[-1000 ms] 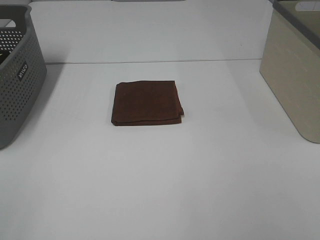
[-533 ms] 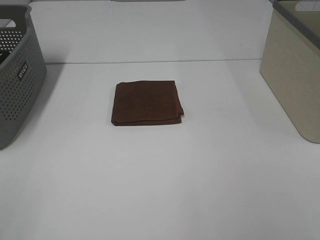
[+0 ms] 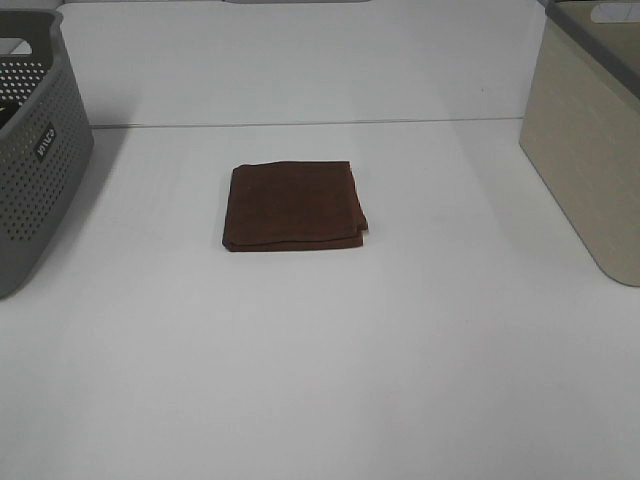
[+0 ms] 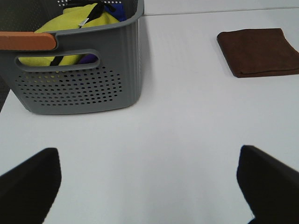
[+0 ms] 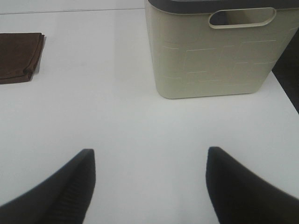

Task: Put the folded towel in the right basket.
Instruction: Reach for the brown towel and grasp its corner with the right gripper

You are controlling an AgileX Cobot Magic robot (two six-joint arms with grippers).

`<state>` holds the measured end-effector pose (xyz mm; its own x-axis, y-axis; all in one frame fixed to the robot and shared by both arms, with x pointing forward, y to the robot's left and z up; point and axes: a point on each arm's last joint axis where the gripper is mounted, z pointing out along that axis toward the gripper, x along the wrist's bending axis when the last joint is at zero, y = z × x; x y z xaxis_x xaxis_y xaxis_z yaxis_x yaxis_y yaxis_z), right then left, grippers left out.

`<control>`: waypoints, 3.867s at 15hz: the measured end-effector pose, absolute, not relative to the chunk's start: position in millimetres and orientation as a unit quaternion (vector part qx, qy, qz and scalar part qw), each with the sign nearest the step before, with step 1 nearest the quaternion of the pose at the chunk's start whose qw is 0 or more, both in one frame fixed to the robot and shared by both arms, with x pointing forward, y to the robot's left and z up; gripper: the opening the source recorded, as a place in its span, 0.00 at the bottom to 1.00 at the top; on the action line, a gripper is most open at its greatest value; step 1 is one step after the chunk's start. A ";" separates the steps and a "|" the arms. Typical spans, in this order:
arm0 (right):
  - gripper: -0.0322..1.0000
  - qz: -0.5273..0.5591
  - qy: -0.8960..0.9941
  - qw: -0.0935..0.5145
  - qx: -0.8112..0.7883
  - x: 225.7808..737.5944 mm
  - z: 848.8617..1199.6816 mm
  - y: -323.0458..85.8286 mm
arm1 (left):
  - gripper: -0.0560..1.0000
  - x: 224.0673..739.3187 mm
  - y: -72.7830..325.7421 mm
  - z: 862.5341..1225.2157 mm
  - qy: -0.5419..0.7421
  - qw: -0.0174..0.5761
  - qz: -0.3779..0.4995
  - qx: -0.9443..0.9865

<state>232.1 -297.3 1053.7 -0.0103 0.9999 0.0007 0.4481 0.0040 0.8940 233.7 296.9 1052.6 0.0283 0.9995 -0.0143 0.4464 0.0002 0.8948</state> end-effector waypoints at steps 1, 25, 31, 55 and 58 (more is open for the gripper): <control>0.66 0.374 0.605 0.369 0.599 232.1 1053.7 -297.3 | 0.97 233.7 296.9 1052.6 0.595 0.382 0.362 0.607; 0.66 0.381 0.599 0.377 0.595 252.1 1071.6 -297.5 | 0.97 233.7 296.9 1052.6 0.595 0.382 0.362 0.607; 0.66 0.391 0.593 0.373 0.597 344.8 1120.7 -297.0 | 0.97 233.7 296.9 1052.6 0.595 0.382 0.362 0.607; 0.66 0.282 0.794 -0.001 0.538 696.3 1000.2 -148.4 | 0.97 233.7 296.9 1052.6 0.595 0.382 0.362 0.607; 0.66 0.265 0.797 -0.054 0.540 716.2 974.0 -138.2 | 0.97 233.7 296.9 1052.6 0.595 0.382 0.362 0.607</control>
